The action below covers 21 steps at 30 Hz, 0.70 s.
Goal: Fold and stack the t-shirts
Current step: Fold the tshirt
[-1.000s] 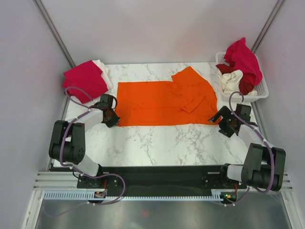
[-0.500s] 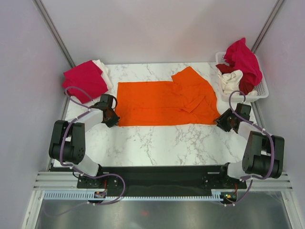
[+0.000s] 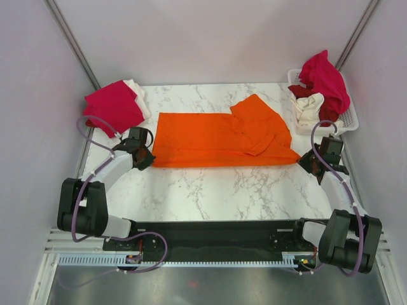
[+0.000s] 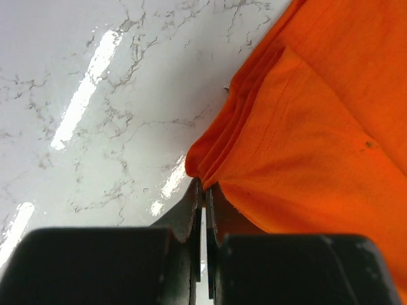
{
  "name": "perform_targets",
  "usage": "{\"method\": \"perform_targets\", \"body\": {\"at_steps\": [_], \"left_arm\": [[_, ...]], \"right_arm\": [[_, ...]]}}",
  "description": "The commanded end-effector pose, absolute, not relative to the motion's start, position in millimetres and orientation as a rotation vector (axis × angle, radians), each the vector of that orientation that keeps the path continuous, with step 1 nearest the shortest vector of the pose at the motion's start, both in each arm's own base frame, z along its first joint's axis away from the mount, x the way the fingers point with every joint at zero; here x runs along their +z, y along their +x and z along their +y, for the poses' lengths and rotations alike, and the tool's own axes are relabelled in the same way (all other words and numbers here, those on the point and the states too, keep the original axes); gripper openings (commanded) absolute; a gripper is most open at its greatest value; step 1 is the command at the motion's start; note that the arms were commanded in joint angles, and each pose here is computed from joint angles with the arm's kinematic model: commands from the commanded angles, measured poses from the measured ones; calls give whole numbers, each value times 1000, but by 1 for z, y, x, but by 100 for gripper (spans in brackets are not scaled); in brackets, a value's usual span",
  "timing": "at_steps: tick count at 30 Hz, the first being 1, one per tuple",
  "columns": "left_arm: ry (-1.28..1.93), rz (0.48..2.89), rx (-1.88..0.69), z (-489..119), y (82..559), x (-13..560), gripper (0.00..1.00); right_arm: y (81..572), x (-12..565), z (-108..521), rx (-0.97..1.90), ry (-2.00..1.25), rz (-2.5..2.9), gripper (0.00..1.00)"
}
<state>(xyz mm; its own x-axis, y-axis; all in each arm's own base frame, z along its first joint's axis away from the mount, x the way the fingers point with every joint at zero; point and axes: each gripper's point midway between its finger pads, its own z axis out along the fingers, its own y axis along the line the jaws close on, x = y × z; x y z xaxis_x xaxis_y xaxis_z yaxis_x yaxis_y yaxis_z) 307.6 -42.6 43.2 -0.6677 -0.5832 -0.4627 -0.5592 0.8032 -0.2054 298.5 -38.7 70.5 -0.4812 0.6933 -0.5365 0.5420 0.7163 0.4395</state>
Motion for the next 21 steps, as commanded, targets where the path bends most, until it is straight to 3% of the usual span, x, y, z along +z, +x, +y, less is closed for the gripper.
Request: {"method": "perform_targets", "body": {"at_steps": [1, 8, 9, 10, 12, 13, 14, 15, 16, 21], "left_arm": [[-906, 2418, 46, -23, 295, 55, 2], [-918, 2431, 13, -24, 266, 52, 2], [-921, 2430, -13, -26, 262, 54, 2], [-925, 2448, -12, -26, 255, 48, 3], [-923, 2471, -35, -29, 246, 47, 30], [-922, 2482, -46, -32, 243, 48, 46], [-920, 2488, -59, -33, 242, 50, 58], [-913, 2454, -83, -34, 249, 61, 58], [-915, 2491, -113, -39, 242, 64, 78], [-683, 2444, -233, -52, 259, 125, 81]], "right_arm": [[284, 80, -53, 149, 947, 2218, 0], [253, 47, -38, 186, 1030, 2299, 1], [251, 45, -38, 179, 1041, 2301, 3], [248, 45, -38, 179, 1047, 2305, 18], [247, 52, -37, 188, 1065, 2291, 41], [247, 55, -36, 195, 1064, 2287, 79], [250, 62, -37, 199, 1060, 2271, 93], [248, 68, -36, 194, 1050, 2270, 97], [249, 73, -38, 185, 1041, 2259, 98], [278, 124, -16, 356, 813, 2176, 95]]}}
